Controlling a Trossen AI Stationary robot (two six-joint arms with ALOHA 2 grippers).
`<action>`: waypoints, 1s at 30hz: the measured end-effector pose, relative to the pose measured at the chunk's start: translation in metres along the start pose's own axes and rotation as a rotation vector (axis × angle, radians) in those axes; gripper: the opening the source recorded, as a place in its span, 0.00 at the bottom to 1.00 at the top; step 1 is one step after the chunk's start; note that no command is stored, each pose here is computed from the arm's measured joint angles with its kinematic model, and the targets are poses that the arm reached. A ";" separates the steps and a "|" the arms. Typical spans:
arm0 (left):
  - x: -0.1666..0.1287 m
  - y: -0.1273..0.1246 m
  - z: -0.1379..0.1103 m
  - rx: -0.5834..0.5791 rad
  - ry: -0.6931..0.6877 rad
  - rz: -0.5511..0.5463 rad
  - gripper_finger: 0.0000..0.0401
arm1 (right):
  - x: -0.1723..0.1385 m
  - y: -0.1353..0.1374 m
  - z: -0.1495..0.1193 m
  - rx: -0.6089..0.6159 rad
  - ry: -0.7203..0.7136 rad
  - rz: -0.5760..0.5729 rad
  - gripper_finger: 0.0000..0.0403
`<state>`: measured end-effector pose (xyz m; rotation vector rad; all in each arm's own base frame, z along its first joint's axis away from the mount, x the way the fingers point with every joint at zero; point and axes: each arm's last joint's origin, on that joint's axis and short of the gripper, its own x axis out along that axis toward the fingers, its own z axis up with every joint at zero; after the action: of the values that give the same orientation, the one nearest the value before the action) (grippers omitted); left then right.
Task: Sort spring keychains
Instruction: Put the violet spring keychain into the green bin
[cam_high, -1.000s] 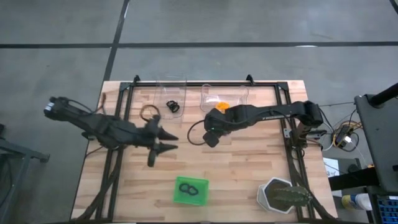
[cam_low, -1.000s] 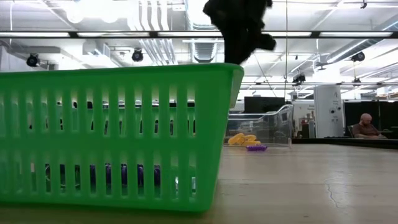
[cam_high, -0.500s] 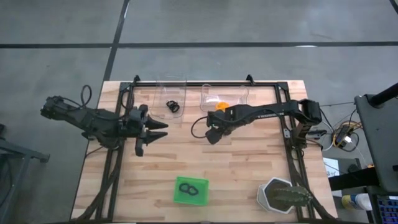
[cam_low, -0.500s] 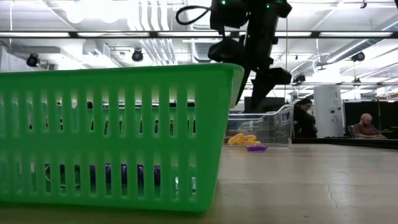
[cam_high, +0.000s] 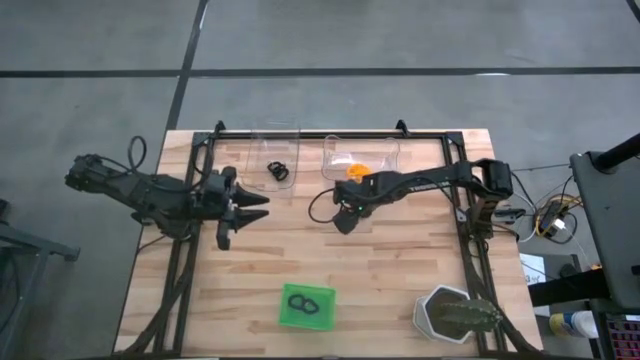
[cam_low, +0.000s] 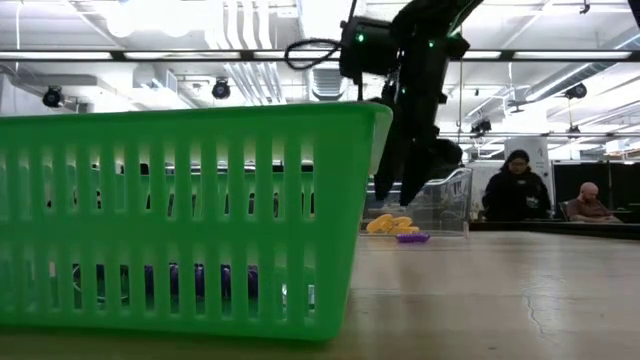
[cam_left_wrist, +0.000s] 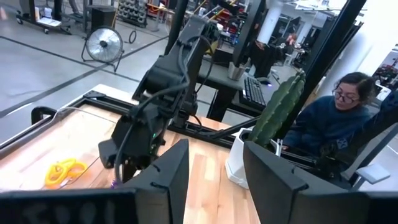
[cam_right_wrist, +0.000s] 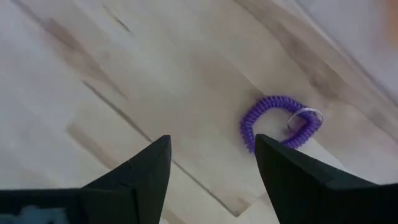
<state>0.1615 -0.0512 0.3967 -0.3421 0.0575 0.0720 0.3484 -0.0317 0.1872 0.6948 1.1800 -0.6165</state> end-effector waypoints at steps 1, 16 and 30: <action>0.000 0.000 0.001 -0.001 -0.002 -0.001 0.36 | 0.003 -0.001 0.000 0.000 0.008 -0.008 0.56; -0.001 0.000 0.002 -0.007 -0.015 0.001 0.36 | 0.051 -0.011 0.002 0.054 0.133 -0.078 0.56; -0.001 -0.001 0.003 -0.011 -0.020 -0.001 0.36 | 0.053 -0.006 0.011 0.012 0.192 -0.056 0.06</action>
<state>0.1609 -0.0508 0.3995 -0.3520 0.0367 0.0752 0.3647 -0.0473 0.1375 0.7455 1.3785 -0.6143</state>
